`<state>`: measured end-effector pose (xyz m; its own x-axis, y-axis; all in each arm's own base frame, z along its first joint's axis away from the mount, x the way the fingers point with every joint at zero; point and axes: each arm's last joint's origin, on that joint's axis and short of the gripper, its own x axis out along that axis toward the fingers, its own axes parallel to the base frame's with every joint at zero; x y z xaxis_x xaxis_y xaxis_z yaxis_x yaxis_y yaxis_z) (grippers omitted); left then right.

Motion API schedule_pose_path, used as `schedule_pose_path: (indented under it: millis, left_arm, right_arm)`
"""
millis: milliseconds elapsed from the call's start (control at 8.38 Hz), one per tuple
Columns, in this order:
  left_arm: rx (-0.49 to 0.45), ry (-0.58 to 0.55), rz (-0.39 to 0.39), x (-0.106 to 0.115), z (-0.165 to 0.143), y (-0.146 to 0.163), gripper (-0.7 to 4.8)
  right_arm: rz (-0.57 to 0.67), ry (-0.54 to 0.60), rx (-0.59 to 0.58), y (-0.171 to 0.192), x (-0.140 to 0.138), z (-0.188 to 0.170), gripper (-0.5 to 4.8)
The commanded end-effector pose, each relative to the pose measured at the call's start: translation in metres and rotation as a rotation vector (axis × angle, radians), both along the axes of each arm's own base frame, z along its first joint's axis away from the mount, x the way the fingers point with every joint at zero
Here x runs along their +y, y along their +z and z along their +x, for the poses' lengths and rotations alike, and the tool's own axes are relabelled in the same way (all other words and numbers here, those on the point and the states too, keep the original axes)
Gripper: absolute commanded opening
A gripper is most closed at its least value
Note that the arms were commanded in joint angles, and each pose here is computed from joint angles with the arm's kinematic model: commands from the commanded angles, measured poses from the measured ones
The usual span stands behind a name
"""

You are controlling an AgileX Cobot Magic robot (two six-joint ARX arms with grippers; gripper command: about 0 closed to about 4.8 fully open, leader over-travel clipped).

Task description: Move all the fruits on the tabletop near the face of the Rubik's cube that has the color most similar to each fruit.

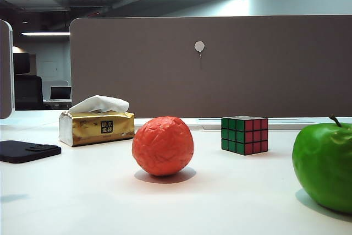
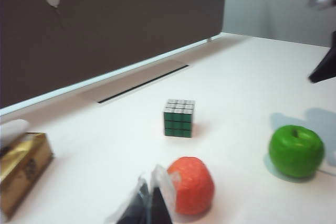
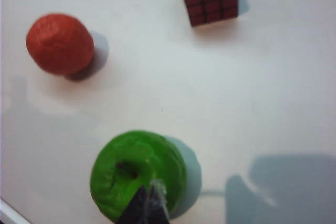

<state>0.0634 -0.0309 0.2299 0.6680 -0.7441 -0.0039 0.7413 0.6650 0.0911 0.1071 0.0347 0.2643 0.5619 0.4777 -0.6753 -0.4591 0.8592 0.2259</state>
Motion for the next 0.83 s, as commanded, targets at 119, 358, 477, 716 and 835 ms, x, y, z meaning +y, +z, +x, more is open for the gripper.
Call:
schedule_pose_path:
  millis: [119,358,477,716,835]
  left_arm:
    - [-0.010,0.000,-0.001,-0.005,0.001,0.003,-0.05]
    - [0.009,-0.027,0.009,-0.016,0.006,0.003,-0.05]
    - [0.022,-0.031,0.020,-0.030,0.015,0.004,-0.05]
    - [0.110,0.021,-0.021,-0.064,0.052,-0.002,-0.05]
    - [0.110,0.021,-0.021,-0.064,0.052,-0.002,-0.05]
  right_arm:
    - [-0.079,0.017,0.066,-0.007,0.009,0.004,-0.01]
    - [-0.159,-0.038,0.124,-0.014,0.018,0.011,-0.01]
    - [-0.114,-0.099,0.165,-0.014,0.019,0.012,-0.01]
    - [-0.022,-0.276,0.480,-0.024,0.016,-0.005,-0.01]
    - [0.009,-0.256,0.502,-0.023,0.017,-0.005,-0.01]
